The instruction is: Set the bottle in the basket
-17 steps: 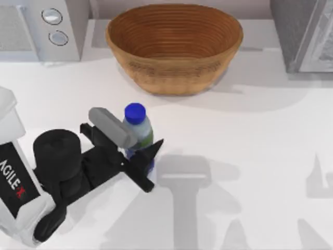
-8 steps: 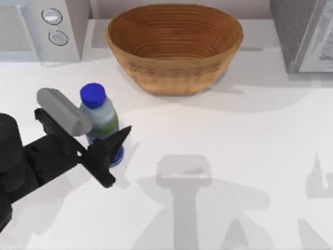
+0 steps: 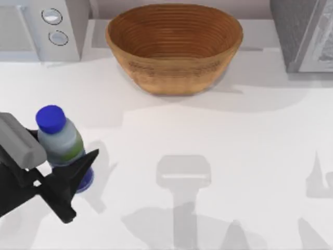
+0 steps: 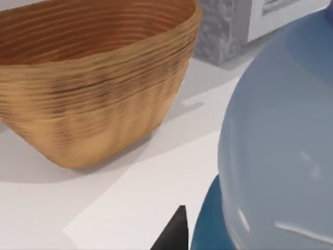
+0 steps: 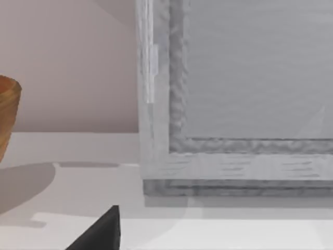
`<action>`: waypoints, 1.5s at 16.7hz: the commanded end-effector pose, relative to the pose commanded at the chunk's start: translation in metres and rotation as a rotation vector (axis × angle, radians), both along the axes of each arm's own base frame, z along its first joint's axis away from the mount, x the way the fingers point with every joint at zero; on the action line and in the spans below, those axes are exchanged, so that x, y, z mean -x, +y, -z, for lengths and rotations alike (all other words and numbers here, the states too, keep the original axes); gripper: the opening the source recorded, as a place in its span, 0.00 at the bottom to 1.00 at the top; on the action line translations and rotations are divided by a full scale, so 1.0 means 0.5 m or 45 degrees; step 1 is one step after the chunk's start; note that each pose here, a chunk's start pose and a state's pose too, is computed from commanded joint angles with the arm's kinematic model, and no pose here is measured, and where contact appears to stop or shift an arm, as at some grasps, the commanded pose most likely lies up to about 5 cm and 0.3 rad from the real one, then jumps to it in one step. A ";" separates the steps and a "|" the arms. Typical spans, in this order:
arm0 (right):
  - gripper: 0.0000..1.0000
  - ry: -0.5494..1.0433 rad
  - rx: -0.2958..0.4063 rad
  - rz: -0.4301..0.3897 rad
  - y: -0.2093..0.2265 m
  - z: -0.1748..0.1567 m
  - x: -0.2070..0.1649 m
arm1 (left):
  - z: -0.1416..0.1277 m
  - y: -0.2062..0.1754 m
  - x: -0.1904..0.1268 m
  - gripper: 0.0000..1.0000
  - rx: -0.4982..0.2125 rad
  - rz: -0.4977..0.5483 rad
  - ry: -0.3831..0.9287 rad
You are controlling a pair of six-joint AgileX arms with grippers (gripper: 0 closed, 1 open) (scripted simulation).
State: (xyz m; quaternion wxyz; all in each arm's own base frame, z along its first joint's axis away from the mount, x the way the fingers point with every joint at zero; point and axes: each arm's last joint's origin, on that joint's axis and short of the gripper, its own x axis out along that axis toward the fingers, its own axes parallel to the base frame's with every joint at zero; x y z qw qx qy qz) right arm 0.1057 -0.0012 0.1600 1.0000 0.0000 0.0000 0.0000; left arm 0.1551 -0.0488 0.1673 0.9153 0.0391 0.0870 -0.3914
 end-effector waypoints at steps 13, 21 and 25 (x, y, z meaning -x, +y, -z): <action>1.00 0.000 0.000 0.000 0.000 0.000 0.000 | -0.044 -0.034 -0.036 0.00 -0.046 -0.042 0.055; 1.00 0.000 0.000 0.000 0.000 0.000 0.000 | -0.204 -0.255 -0.238 0.00 -0.144 -0.411 0.067; 1.00 0.000 0.000 0.000 0.000 0.000 0.000 | -0.255 -0.379 -0.335 0.00 -0.120 -0.686 0.034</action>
